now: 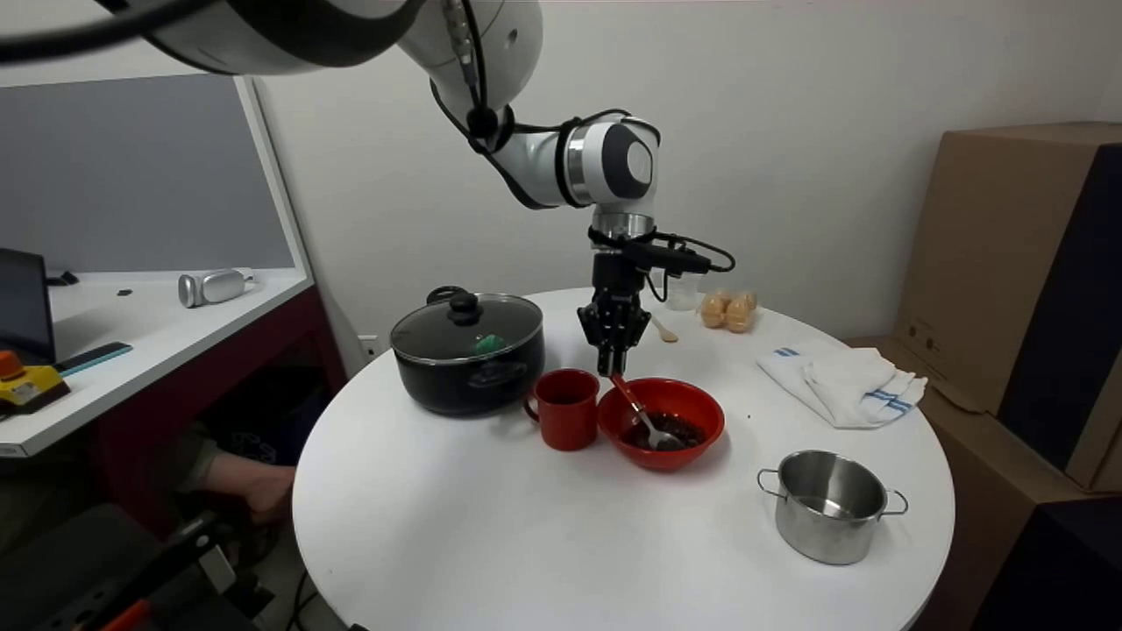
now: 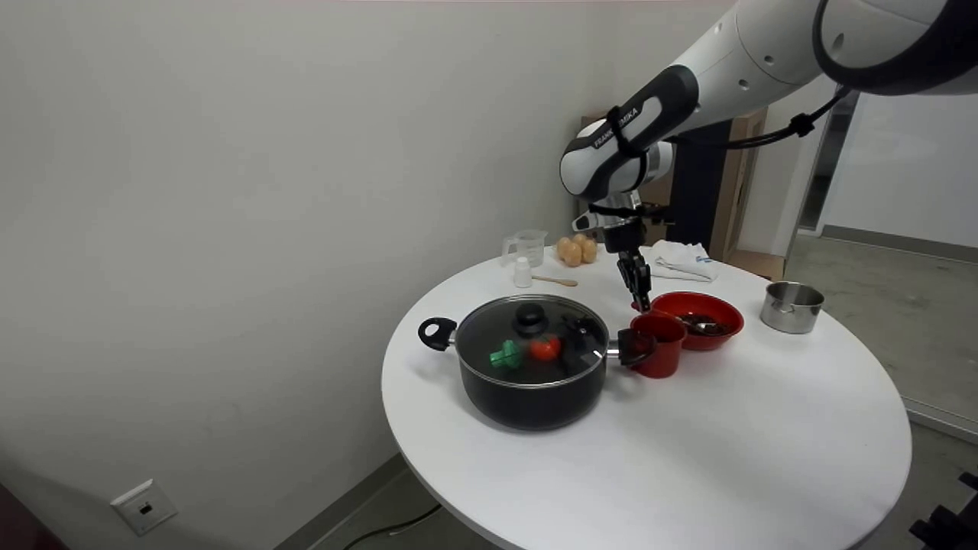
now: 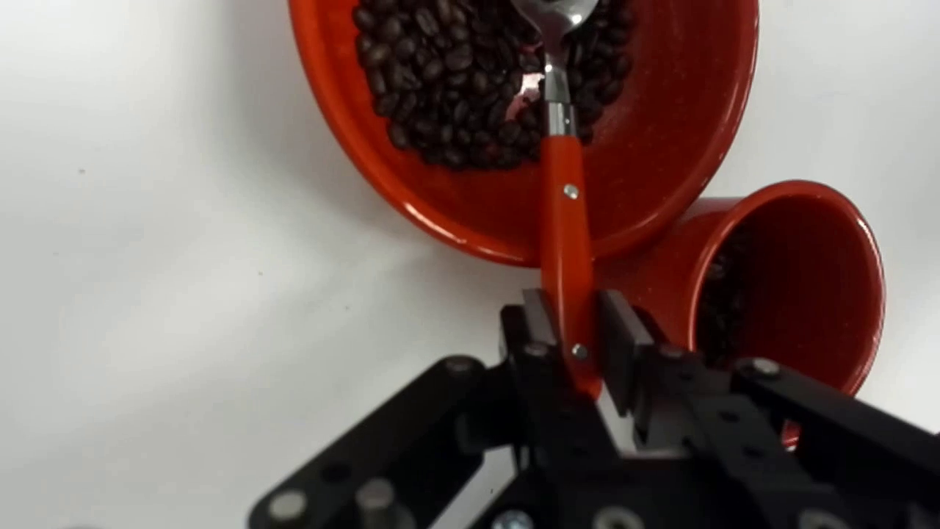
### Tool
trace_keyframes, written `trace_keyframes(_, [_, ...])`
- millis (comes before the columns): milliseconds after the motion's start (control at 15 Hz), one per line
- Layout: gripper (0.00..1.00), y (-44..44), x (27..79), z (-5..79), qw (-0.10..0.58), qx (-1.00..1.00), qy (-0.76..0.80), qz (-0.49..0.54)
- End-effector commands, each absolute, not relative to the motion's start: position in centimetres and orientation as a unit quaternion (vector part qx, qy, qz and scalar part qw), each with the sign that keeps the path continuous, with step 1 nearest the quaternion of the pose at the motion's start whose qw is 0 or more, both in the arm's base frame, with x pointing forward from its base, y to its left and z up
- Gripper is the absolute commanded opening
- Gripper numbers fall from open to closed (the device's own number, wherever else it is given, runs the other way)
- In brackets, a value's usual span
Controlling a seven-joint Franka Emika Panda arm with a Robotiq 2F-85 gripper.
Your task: Put a spoonful of the things in the red bowl into the mug
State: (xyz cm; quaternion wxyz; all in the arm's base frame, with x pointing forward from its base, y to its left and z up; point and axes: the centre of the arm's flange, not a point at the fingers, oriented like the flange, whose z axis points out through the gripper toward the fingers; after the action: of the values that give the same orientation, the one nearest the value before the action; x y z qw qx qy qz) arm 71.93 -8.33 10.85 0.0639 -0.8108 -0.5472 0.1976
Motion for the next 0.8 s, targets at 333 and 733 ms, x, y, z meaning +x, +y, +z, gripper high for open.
trace_keyframes(333, [0.09, -6.9, 75.3, 14.8, 0.042, -0.811, -0.553, 0.187])
trace_keyframes(733, [0.09, -4.2, 75.4, 16.2, 0.036, -0.794, -0.560, 0.234])
